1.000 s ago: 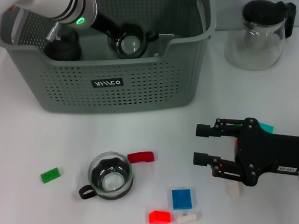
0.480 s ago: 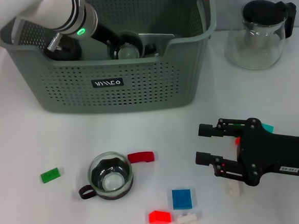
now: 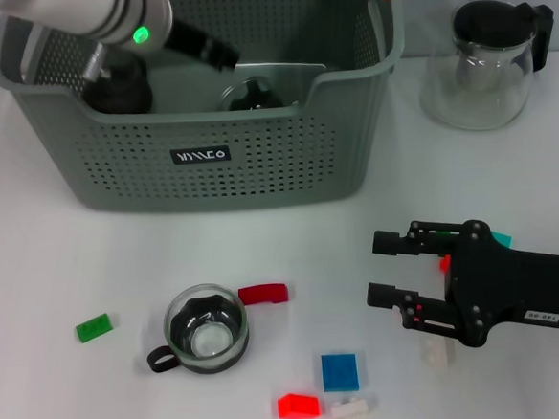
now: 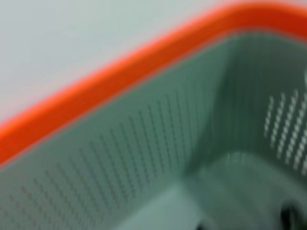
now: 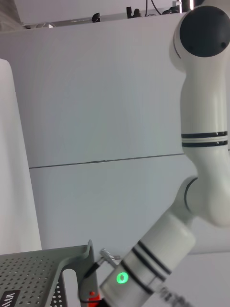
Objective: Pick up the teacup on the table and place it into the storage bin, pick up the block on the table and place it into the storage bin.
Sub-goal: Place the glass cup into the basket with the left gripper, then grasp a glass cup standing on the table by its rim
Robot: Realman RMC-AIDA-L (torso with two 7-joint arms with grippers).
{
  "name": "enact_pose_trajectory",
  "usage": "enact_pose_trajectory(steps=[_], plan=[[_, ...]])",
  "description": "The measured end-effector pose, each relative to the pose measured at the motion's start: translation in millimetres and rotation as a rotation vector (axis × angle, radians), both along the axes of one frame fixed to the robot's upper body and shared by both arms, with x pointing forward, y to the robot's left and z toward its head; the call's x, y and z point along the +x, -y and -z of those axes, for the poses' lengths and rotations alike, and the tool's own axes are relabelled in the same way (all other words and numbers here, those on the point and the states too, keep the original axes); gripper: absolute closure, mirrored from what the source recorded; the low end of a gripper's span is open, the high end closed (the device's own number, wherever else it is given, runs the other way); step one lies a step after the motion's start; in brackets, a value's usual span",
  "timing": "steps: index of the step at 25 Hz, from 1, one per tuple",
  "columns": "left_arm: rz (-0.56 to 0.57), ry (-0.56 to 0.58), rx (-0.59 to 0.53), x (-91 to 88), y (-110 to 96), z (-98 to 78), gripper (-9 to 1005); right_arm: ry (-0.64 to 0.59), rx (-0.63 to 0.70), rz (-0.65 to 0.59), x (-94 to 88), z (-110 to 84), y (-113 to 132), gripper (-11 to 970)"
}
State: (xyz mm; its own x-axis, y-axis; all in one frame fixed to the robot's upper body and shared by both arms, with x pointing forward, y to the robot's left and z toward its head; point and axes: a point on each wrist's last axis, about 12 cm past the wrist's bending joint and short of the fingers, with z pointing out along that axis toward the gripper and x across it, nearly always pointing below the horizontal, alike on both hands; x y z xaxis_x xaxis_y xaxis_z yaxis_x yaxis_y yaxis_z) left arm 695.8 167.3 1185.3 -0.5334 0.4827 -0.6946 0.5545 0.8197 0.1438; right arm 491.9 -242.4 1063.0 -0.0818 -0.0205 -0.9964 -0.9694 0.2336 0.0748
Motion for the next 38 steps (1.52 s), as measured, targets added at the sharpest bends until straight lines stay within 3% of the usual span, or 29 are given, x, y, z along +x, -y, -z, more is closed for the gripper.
enact_pose_trajectory(steps=[3,8,10,14,16,19,25,31,38], plan=[[-0.009,0.059,-0.191,-9.0,-19.9,-16.1,586,0.0,0.001,0.0,-0.2,0.1,0.0,396],[0.077,0.08,-0.595,-36.0,-58.5,-36.8,394,-0.001,0.005,-0.004,-0.6,-0.4,-0.2,395],[0.119,0.073,-0.694,-46.3,-70.8,-39.8,330,-0.001,0.006,-0.005,-0.7,-0.5,-0.3,395],[0.266,0.056,-0.851,-83.6,-102.1,-38.1,331,-0.001,0.005,-0.006,-0.8,-0.6,0.1,394],[0.327,0.031,-0.876,-105.3,-118.4,-32.3,331,-0.001,0.005,-0.006,-1.0,-0.5,0.2,394],[0.381,-0.045,-0.805,-129.7,-139.2,-25.3,332,-0.006,0.006,-0.006,-1.1,-0.6,0.5,394],[0.368,-0.218,-0.427,-160.2,-155.8,-9.4,333,-0.011,-0.006,-0.006,4.1,-1.5,-2.0,395],[0.38,-0.324,-0.186,-165.5,-130.2,5.4,335,-0.013,-0.006,-0.004,3.5,-1.1,-1.8,396],[0.31,-0.39,-0.009,-150.2,-89.9,17.7,336,-0.012,-0.006,-0.008,3.8,-1.4,-2.6,395]])
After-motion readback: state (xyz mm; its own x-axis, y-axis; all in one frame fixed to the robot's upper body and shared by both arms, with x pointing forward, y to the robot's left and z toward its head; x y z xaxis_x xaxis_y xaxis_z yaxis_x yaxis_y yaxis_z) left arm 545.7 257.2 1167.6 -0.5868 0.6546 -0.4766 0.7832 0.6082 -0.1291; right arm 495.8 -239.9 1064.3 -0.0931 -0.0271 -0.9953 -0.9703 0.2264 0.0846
